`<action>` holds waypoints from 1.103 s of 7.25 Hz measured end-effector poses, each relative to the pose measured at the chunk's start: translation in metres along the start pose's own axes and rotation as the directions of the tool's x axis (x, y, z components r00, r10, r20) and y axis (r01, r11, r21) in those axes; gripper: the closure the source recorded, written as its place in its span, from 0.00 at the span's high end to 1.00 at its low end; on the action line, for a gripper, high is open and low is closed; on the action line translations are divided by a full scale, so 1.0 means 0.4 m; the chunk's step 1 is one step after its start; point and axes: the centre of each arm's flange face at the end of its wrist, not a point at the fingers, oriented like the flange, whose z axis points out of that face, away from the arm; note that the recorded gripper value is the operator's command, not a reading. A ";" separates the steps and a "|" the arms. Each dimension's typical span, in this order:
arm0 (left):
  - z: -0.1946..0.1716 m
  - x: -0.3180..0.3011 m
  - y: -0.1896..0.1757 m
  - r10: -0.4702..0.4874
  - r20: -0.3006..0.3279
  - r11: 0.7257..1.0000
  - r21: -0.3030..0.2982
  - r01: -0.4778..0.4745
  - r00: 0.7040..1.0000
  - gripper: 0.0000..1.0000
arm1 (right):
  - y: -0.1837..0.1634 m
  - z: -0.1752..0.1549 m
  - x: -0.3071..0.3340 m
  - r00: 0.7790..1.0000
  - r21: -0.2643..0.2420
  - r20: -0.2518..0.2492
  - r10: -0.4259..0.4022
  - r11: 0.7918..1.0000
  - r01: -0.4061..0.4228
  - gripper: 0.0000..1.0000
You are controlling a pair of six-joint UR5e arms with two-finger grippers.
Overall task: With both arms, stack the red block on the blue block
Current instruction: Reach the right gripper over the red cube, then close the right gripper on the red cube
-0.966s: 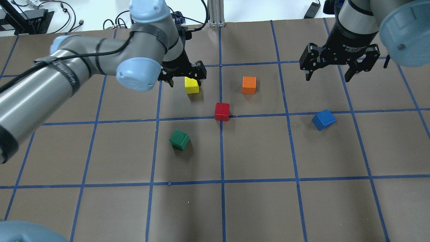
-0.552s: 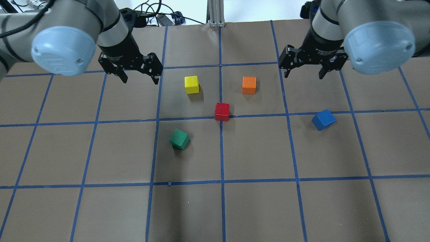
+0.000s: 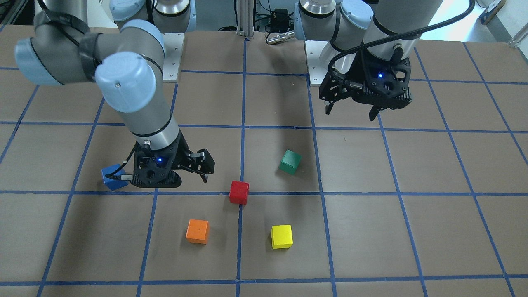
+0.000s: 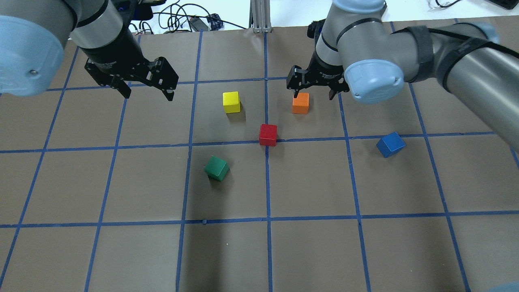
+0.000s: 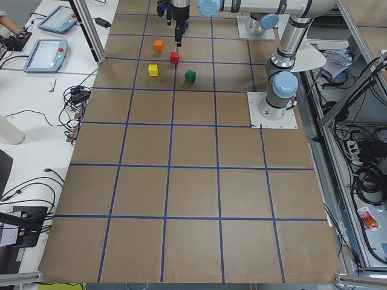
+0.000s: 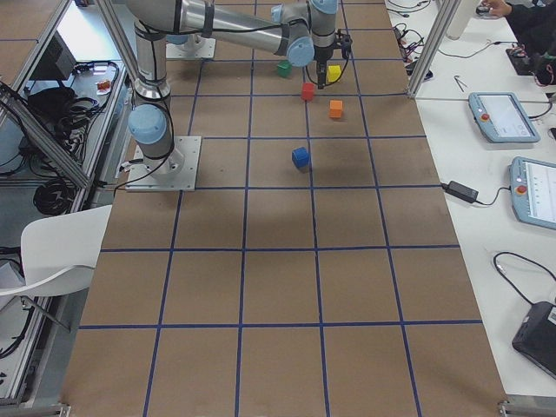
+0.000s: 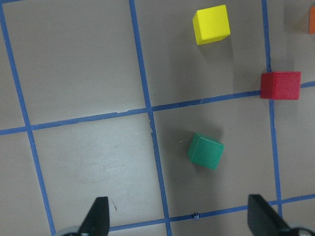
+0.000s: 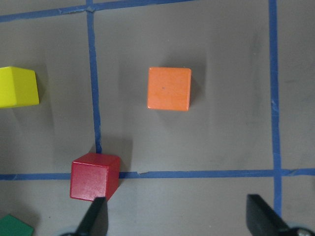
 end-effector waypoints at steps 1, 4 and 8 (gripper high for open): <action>-0.014 -0.002 -0.008 -0.010 0.004 1.000 0.001 0.010 1.000 1.00 | 0.000 0.063 -0.044 1.000 0.001 0.006 -0.006 1.000 0.006 1.00; -0.049 -0.004 -0.016 -0.027 0.008 0.999 -0.017 0.027 1.000 1.00 | 0.045 0.186 -0.161 1.000 -0.034 0.005 -0.002 0.999 0.002 1.00; -0.122 0.007 0.039 -0.028 0.002 1.000 -0.011 0.028 1.000 1.00 | 0.062 0.286 -0.216 1.000 -0.041 0.008 -0.018 0.999 0.018 1.00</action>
